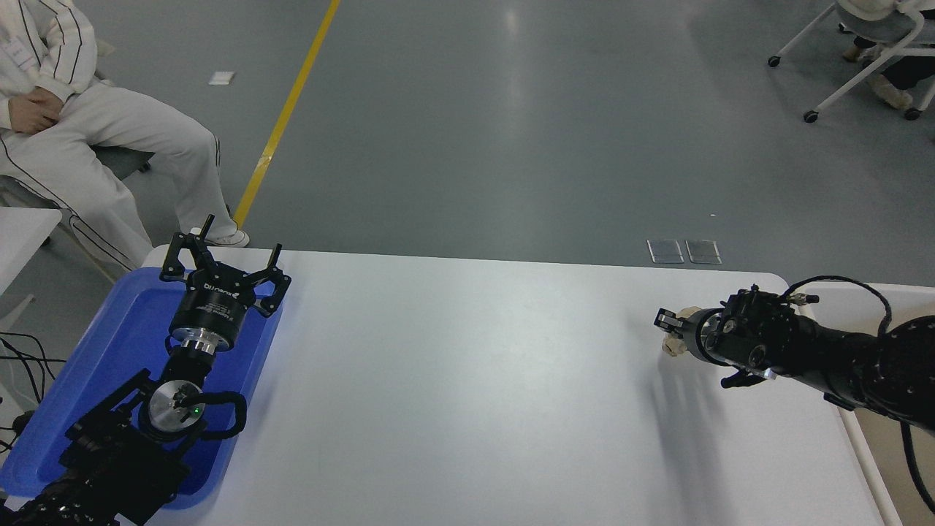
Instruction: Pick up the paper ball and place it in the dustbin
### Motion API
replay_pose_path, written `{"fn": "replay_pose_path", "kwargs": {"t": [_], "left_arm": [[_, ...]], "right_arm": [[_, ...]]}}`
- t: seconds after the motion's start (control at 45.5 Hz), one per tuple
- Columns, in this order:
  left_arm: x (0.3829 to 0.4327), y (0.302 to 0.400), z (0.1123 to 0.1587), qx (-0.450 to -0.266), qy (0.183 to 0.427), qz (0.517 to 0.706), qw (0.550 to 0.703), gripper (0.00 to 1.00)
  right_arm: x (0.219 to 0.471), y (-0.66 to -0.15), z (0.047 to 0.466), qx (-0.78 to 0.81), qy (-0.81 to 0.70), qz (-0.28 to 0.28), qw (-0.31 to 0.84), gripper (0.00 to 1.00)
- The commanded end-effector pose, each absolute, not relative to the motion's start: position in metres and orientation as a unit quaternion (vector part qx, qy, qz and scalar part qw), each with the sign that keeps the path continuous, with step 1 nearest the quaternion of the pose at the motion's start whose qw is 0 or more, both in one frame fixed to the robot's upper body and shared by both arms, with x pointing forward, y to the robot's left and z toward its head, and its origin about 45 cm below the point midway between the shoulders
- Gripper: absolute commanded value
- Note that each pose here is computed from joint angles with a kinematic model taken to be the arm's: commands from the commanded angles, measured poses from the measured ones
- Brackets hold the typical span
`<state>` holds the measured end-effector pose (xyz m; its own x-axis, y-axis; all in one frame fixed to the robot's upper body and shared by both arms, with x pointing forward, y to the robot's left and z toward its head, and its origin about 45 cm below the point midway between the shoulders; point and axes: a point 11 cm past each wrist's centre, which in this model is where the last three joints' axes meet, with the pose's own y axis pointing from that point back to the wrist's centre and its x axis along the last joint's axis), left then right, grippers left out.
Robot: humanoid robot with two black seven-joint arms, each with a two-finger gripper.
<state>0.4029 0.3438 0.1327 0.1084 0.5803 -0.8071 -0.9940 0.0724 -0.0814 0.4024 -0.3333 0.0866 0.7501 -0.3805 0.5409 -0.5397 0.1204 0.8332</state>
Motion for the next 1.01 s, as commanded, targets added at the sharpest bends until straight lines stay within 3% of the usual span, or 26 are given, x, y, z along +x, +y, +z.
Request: {"fn": "replay_pose_path", "kwargs": {"t": [0.0, 0.33, 0.44, 0.989], "left_arm": [[0.4029, 0.3438, 0.1327, -0.336, 0.308, 0.592, 0.664, 1.0], [0.4029, 0.3438, 0.1327, -0.336, 0.308, 0.592, 0.664, 1.0], [0.4029, 0.3438, 0.1327, -0.336, 0.308, 0.592, 0.664, 1.0], [0.4029, 0.3438, 0.1327, -0.336, 0.308, 0.592, 0.664, 1.0]], "right_arm": [[0.395, -0.338, 0.121, 0.668, -0.305, 0.065, 0.676, 0.0], [0.373, -0.316, 0.186, 0.676, -0.215, 0.086, 0.7, 0.0], [0.366, -0.316, 0.215, 0.688, -0.194, 0.07, 0.695, 0.0], [0.367, -0.295, 0.362, 0.702, -0.087, 0.045, 0.705, 0.0]]}}
